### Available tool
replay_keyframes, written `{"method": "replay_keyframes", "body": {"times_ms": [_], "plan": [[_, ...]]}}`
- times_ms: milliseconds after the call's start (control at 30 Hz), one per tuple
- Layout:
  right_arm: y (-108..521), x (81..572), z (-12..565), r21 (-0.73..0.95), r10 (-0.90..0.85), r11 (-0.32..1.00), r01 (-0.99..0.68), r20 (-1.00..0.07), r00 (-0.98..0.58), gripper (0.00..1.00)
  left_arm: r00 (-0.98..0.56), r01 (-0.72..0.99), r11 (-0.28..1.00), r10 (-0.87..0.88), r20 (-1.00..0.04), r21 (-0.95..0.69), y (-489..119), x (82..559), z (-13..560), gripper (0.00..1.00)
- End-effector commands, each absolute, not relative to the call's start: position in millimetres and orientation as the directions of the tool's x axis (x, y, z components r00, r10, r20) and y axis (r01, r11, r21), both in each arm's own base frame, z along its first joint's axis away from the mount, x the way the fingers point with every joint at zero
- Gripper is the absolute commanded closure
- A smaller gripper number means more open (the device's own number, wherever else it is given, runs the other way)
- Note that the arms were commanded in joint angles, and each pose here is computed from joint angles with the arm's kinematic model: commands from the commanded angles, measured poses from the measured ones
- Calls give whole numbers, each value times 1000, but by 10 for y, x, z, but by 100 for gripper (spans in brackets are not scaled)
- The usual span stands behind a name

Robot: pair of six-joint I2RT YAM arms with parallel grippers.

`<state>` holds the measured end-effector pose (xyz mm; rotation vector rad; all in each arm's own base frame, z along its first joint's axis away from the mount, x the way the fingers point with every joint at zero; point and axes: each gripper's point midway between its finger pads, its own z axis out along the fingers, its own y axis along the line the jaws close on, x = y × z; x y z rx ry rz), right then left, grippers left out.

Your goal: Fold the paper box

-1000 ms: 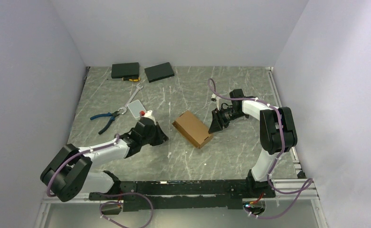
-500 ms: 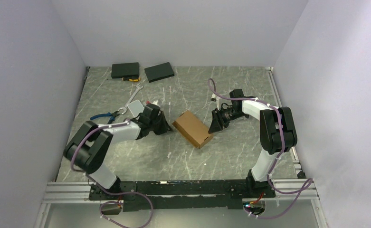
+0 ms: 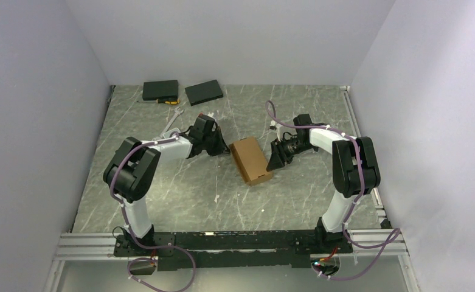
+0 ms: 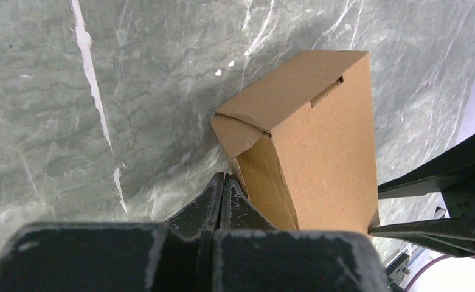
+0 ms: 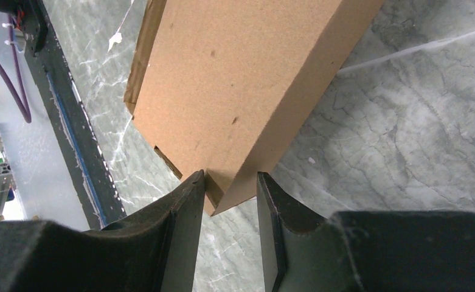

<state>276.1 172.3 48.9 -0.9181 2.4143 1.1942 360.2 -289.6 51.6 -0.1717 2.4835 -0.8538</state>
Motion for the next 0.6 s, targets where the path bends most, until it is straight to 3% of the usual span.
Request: {"method": "replay_keyframes", "body": {"times_ms": [0, 233, 400, 500, 567], "plan": [[1642, 2853, 320, 518, -477, 483, -706, -520, -708, 59, -870, 106, 783, -225, -439, -612, -2902, 3534, 557, 100], [1678, 3025, 730, 490, -405, 470, -734, -619, -673, 36, -869, 106, 767, -237, -434, -633, -2765, 3284, 550, 100], [1685, 3102, 966, 471, -372, 463, -751, -666, -647, 29, -849, 112, 742, -274, -452, -660, -2678, 3149, 670, 98], [1693, 3163, 1089, 451, -358, 465, -762, -691, -628, 25, -826, 127, 723, -301, -476, -679, -2646, 3130, 809, 89], [1724, 3237, 1175, 451, -336, 466, -761, -705, -624, 23, -811, 143, 701, -321, -488, -699, -2660, 3145, 911, 77]]}}
